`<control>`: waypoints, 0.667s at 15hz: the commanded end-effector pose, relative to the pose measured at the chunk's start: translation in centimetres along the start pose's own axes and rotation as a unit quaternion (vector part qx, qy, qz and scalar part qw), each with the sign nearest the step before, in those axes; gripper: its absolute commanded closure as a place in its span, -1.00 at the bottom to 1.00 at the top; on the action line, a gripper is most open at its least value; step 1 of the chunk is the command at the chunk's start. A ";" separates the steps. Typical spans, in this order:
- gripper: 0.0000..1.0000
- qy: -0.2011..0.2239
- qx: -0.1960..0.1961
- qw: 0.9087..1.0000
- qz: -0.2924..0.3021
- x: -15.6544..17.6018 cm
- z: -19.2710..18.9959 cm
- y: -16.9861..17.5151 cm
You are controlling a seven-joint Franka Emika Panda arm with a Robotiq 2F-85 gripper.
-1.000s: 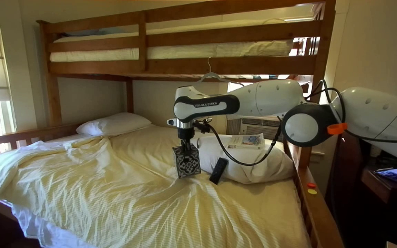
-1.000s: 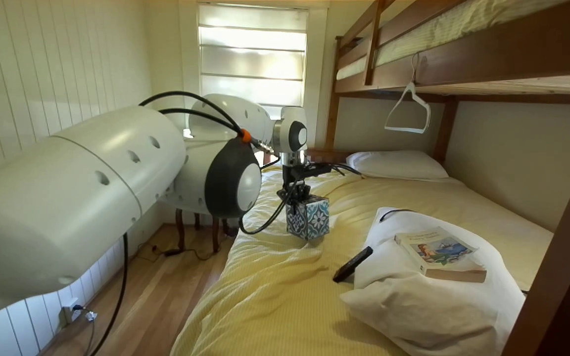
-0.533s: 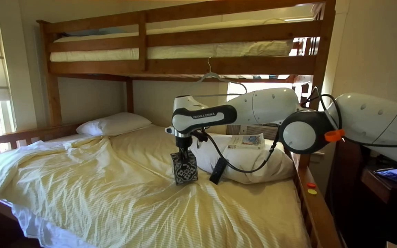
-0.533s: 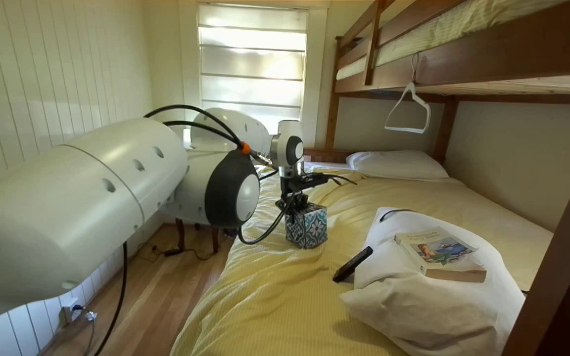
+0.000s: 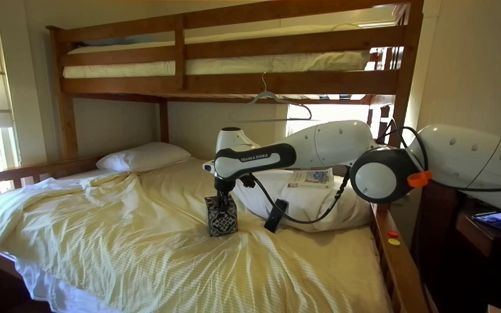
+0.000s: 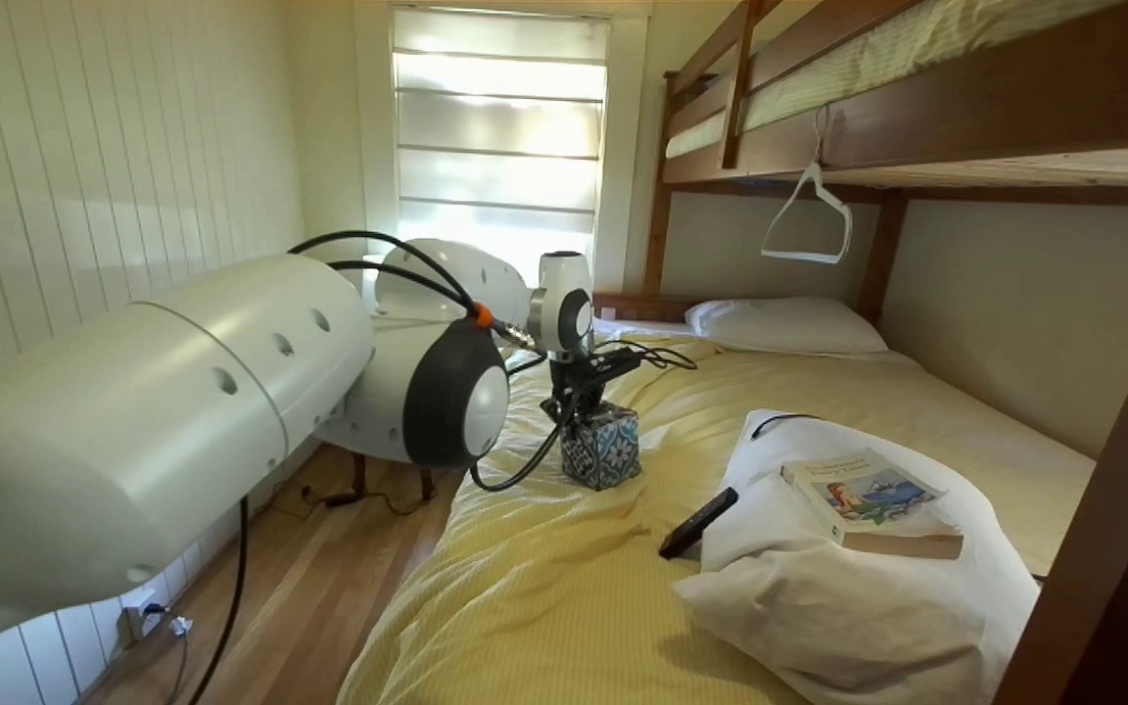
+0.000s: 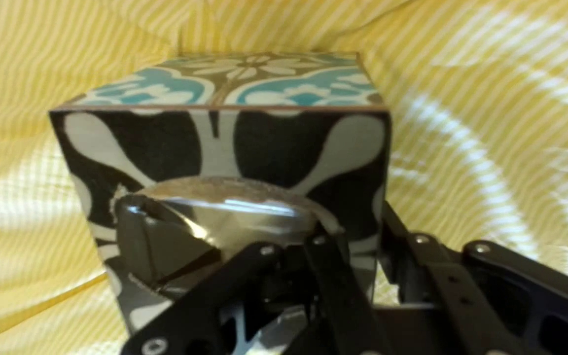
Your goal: Move the tissue box to the back.
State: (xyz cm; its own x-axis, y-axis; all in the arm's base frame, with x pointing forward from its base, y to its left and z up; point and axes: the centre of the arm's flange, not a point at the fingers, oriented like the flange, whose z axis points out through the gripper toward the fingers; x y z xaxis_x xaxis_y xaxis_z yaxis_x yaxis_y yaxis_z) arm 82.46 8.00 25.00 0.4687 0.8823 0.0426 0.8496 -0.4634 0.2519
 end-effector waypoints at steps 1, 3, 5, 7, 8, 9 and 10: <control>-0.18 0.018 0.006 1.000 0.008 1.5 -1.1 1.7; -0.46 0.015 0.003 1.000 0.009 1.5 -2.1 1.6; -0.74 0.006 -0.016 1.000 0.006 1.5 -3.5 1.3; -0.98 -0.017 -0.002 0.999 0.027 0.6 -5.2 0.6; -1.00 -0.039 0.021 0.998 0.053 0.0 -5.8 0.1; -1.00 -0.053 0.031 0.995 0.074 -1.0 -6.4 -0.8; -1.00 -0.069 0.039 0.992 0.097 -2.0 -7.2 -1.8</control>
State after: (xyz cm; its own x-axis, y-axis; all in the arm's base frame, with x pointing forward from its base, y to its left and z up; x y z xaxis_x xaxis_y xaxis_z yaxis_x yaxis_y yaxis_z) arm 81.89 8.01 29.40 0.5545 0.8320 0.0161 0.8093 -0.5437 0.2223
